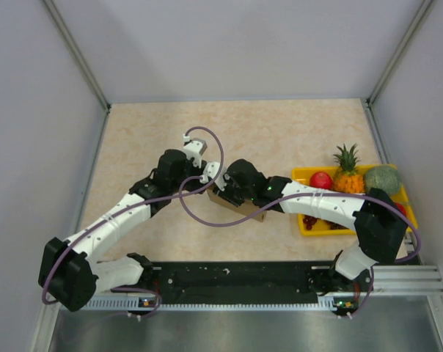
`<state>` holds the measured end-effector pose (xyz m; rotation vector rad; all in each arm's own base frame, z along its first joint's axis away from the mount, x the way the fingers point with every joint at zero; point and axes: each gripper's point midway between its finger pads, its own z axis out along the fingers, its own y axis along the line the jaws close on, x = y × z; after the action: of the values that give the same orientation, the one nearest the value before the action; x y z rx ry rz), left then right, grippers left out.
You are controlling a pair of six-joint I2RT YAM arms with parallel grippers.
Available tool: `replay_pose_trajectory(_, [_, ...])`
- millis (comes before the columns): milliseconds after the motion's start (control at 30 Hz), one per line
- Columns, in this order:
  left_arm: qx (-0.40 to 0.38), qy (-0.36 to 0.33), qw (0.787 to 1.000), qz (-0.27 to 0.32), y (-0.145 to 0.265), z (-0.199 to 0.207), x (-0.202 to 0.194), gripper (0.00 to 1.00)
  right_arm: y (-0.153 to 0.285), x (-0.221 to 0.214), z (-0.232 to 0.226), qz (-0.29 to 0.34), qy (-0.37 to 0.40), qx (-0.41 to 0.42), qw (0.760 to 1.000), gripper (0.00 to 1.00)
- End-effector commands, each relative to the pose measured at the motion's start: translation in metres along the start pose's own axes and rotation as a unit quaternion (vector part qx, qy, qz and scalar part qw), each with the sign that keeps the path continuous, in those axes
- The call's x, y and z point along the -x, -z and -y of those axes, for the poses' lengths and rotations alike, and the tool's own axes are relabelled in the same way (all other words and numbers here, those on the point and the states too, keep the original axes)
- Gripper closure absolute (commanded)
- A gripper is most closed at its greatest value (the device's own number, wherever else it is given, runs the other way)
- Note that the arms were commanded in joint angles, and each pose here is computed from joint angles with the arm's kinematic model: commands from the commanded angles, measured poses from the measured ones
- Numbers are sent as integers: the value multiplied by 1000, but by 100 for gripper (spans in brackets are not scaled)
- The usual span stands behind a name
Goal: Fold the paper box
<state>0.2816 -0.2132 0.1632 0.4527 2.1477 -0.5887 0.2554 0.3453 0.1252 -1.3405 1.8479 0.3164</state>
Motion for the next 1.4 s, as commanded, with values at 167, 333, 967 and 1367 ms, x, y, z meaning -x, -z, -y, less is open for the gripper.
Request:
replay_pose_trajectory(167, [0, -1, 998, 57, 21, 10, 46, 67, -10, -11, -5, -13, -10, 16, 1000, 83])
replay_pose_trajectory(333, [-2, -9, 999, 47, 19, 11, 44, 73, -10, -12, -5, -15, -10, 15, 1000, 83])
replay_pose_trajectory(967, [3, -37, 999, 4, 8, 0, 31, 78, -10, -12, -7, -15, -10, 19, 1000, 83])
replay_pose_trajectory(1367, [12, -42, 999, -18, 4, -5, 21, 78, -11, -14, -7, -18, -10, 20, 1000, 83])
